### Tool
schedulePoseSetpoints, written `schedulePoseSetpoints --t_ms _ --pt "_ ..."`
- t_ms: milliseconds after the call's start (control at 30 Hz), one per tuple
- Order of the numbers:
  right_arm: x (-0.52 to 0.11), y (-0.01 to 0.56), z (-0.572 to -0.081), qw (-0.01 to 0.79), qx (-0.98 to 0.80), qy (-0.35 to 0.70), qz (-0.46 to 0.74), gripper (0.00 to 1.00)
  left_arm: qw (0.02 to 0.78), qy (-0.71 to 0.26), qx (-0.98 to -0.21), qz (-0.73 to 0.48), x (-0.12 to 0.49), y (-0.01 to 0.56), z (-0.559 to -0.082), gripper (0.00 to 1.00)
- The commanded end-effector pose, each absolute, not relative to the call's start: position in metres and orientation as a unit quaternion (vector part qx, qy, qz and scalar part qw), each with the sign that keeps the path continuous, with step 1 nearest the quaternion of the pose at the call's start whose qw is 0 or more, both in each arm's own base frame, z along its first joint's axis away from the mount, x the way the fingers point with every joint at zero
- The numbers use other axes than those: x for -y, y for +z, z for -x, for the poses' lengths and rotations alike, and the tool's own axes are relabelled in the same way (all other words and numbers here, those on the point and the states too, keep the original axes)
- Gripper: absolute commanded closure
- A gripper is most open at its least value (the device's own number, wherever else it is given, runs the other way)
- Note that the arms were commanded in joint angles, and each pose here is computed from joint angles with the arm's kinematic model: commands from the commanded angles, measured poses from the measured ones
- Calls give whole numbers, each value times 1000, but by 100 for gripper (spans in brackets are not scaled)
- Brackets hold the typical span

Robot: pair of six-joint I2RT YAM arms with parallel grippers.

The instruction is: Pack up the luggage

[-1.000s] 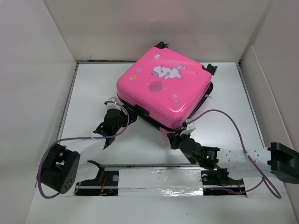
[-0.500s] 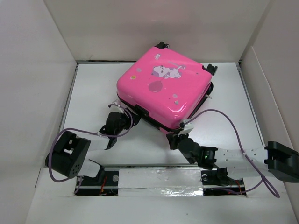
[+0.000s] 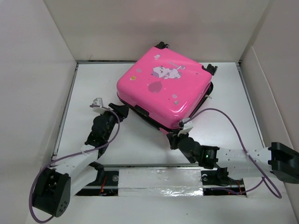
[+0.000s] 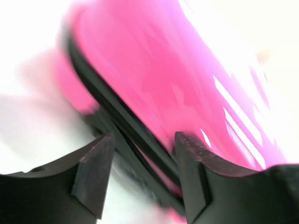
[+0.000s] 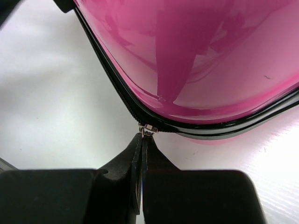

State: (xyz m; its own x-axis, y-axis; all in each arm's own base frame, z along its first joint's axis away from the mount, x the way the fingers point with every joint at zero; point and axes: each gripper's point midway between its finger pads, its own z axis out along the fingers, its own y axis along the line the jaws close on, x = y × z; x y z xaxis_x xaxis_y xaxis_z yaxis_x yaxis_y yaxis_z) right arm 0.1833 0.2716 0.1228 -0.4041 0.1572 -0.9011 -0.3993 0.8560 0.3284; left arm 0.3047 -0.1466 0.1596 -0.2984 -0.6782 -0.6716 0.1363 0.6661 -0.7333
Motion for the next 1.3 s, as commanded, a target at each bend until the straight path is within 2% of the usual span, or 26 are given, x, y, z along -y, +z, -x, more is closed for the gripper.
schedulePoseSetpoints --t_ms 0,67,100,167,200,233,300,333,400,433,600,700,933,1067,1100,1133,1200,1267 --pt "-304 153 -168 526 -781 320 105 100 622 -335 -646 289 98 215 -334 48" --pt "-309 154 -169 523 -784 316 112 100 638 -321 -617 330 75 235 -352 43" --pt "-310 153 -168 521 -785 314 115 100 648 -332 -590 349 68 265 -364 42" --pt "-310 156 -167 519 -785 318 116 100 644 -317 -591 368 53 267 -392 40" --pt "-307 154 -165 514 -788 317 120 100 655 -325 -584 352 53 297 -407 39" --pt "-305 155 -164 514 -787 319 118 100 635 -307 -612 359 49 278 -429 38" --pt "-296 158 -162 518 -782 329 109 100 618 -318 -630 347 41 290 -461 39" --pt "-292 157 -161 518 -782 330 107 100 590 -305 -659 352 40 255 -484 39" --pt "-284 164 -160 524 -776 335 99 100 567 -318 -687 323 54 253 -510 41" --pt "-278 158 -160 523 -782 325 101 100 536 -307 -720 316 60 215 -525 42" --pt "-261 170 -158 531 -776 325 105 100 495 -316 -763 271 81 171 -551 43" --pt "-255 172 -163 533 -775 321 108 100 472 -322 -782 251 100 146 -552 43" --pt "-276 190 -174 541 -763 318 155 100 482 -375 -765 205 163 158 -517 43" --pt "-314 200 -176 537 -748 336 198 100 482 -394 -758 195 182 155 -488 43" --pt "-330 185 -175 520 -753 332 227 100 478 -394 -761 193 189 146 -474 43" --pt "-345 200 -177 527 -741 348 230 100 481 -399 -757 190 193 151 -466 43" --pt "-368 184 -181 508 -750 342 251 100 475 -402 -757 198 197 137 -443 44" --pt "-391 199 -189 523 -734 356 247 100 472 -417 -751 199 207 142 -423 44"
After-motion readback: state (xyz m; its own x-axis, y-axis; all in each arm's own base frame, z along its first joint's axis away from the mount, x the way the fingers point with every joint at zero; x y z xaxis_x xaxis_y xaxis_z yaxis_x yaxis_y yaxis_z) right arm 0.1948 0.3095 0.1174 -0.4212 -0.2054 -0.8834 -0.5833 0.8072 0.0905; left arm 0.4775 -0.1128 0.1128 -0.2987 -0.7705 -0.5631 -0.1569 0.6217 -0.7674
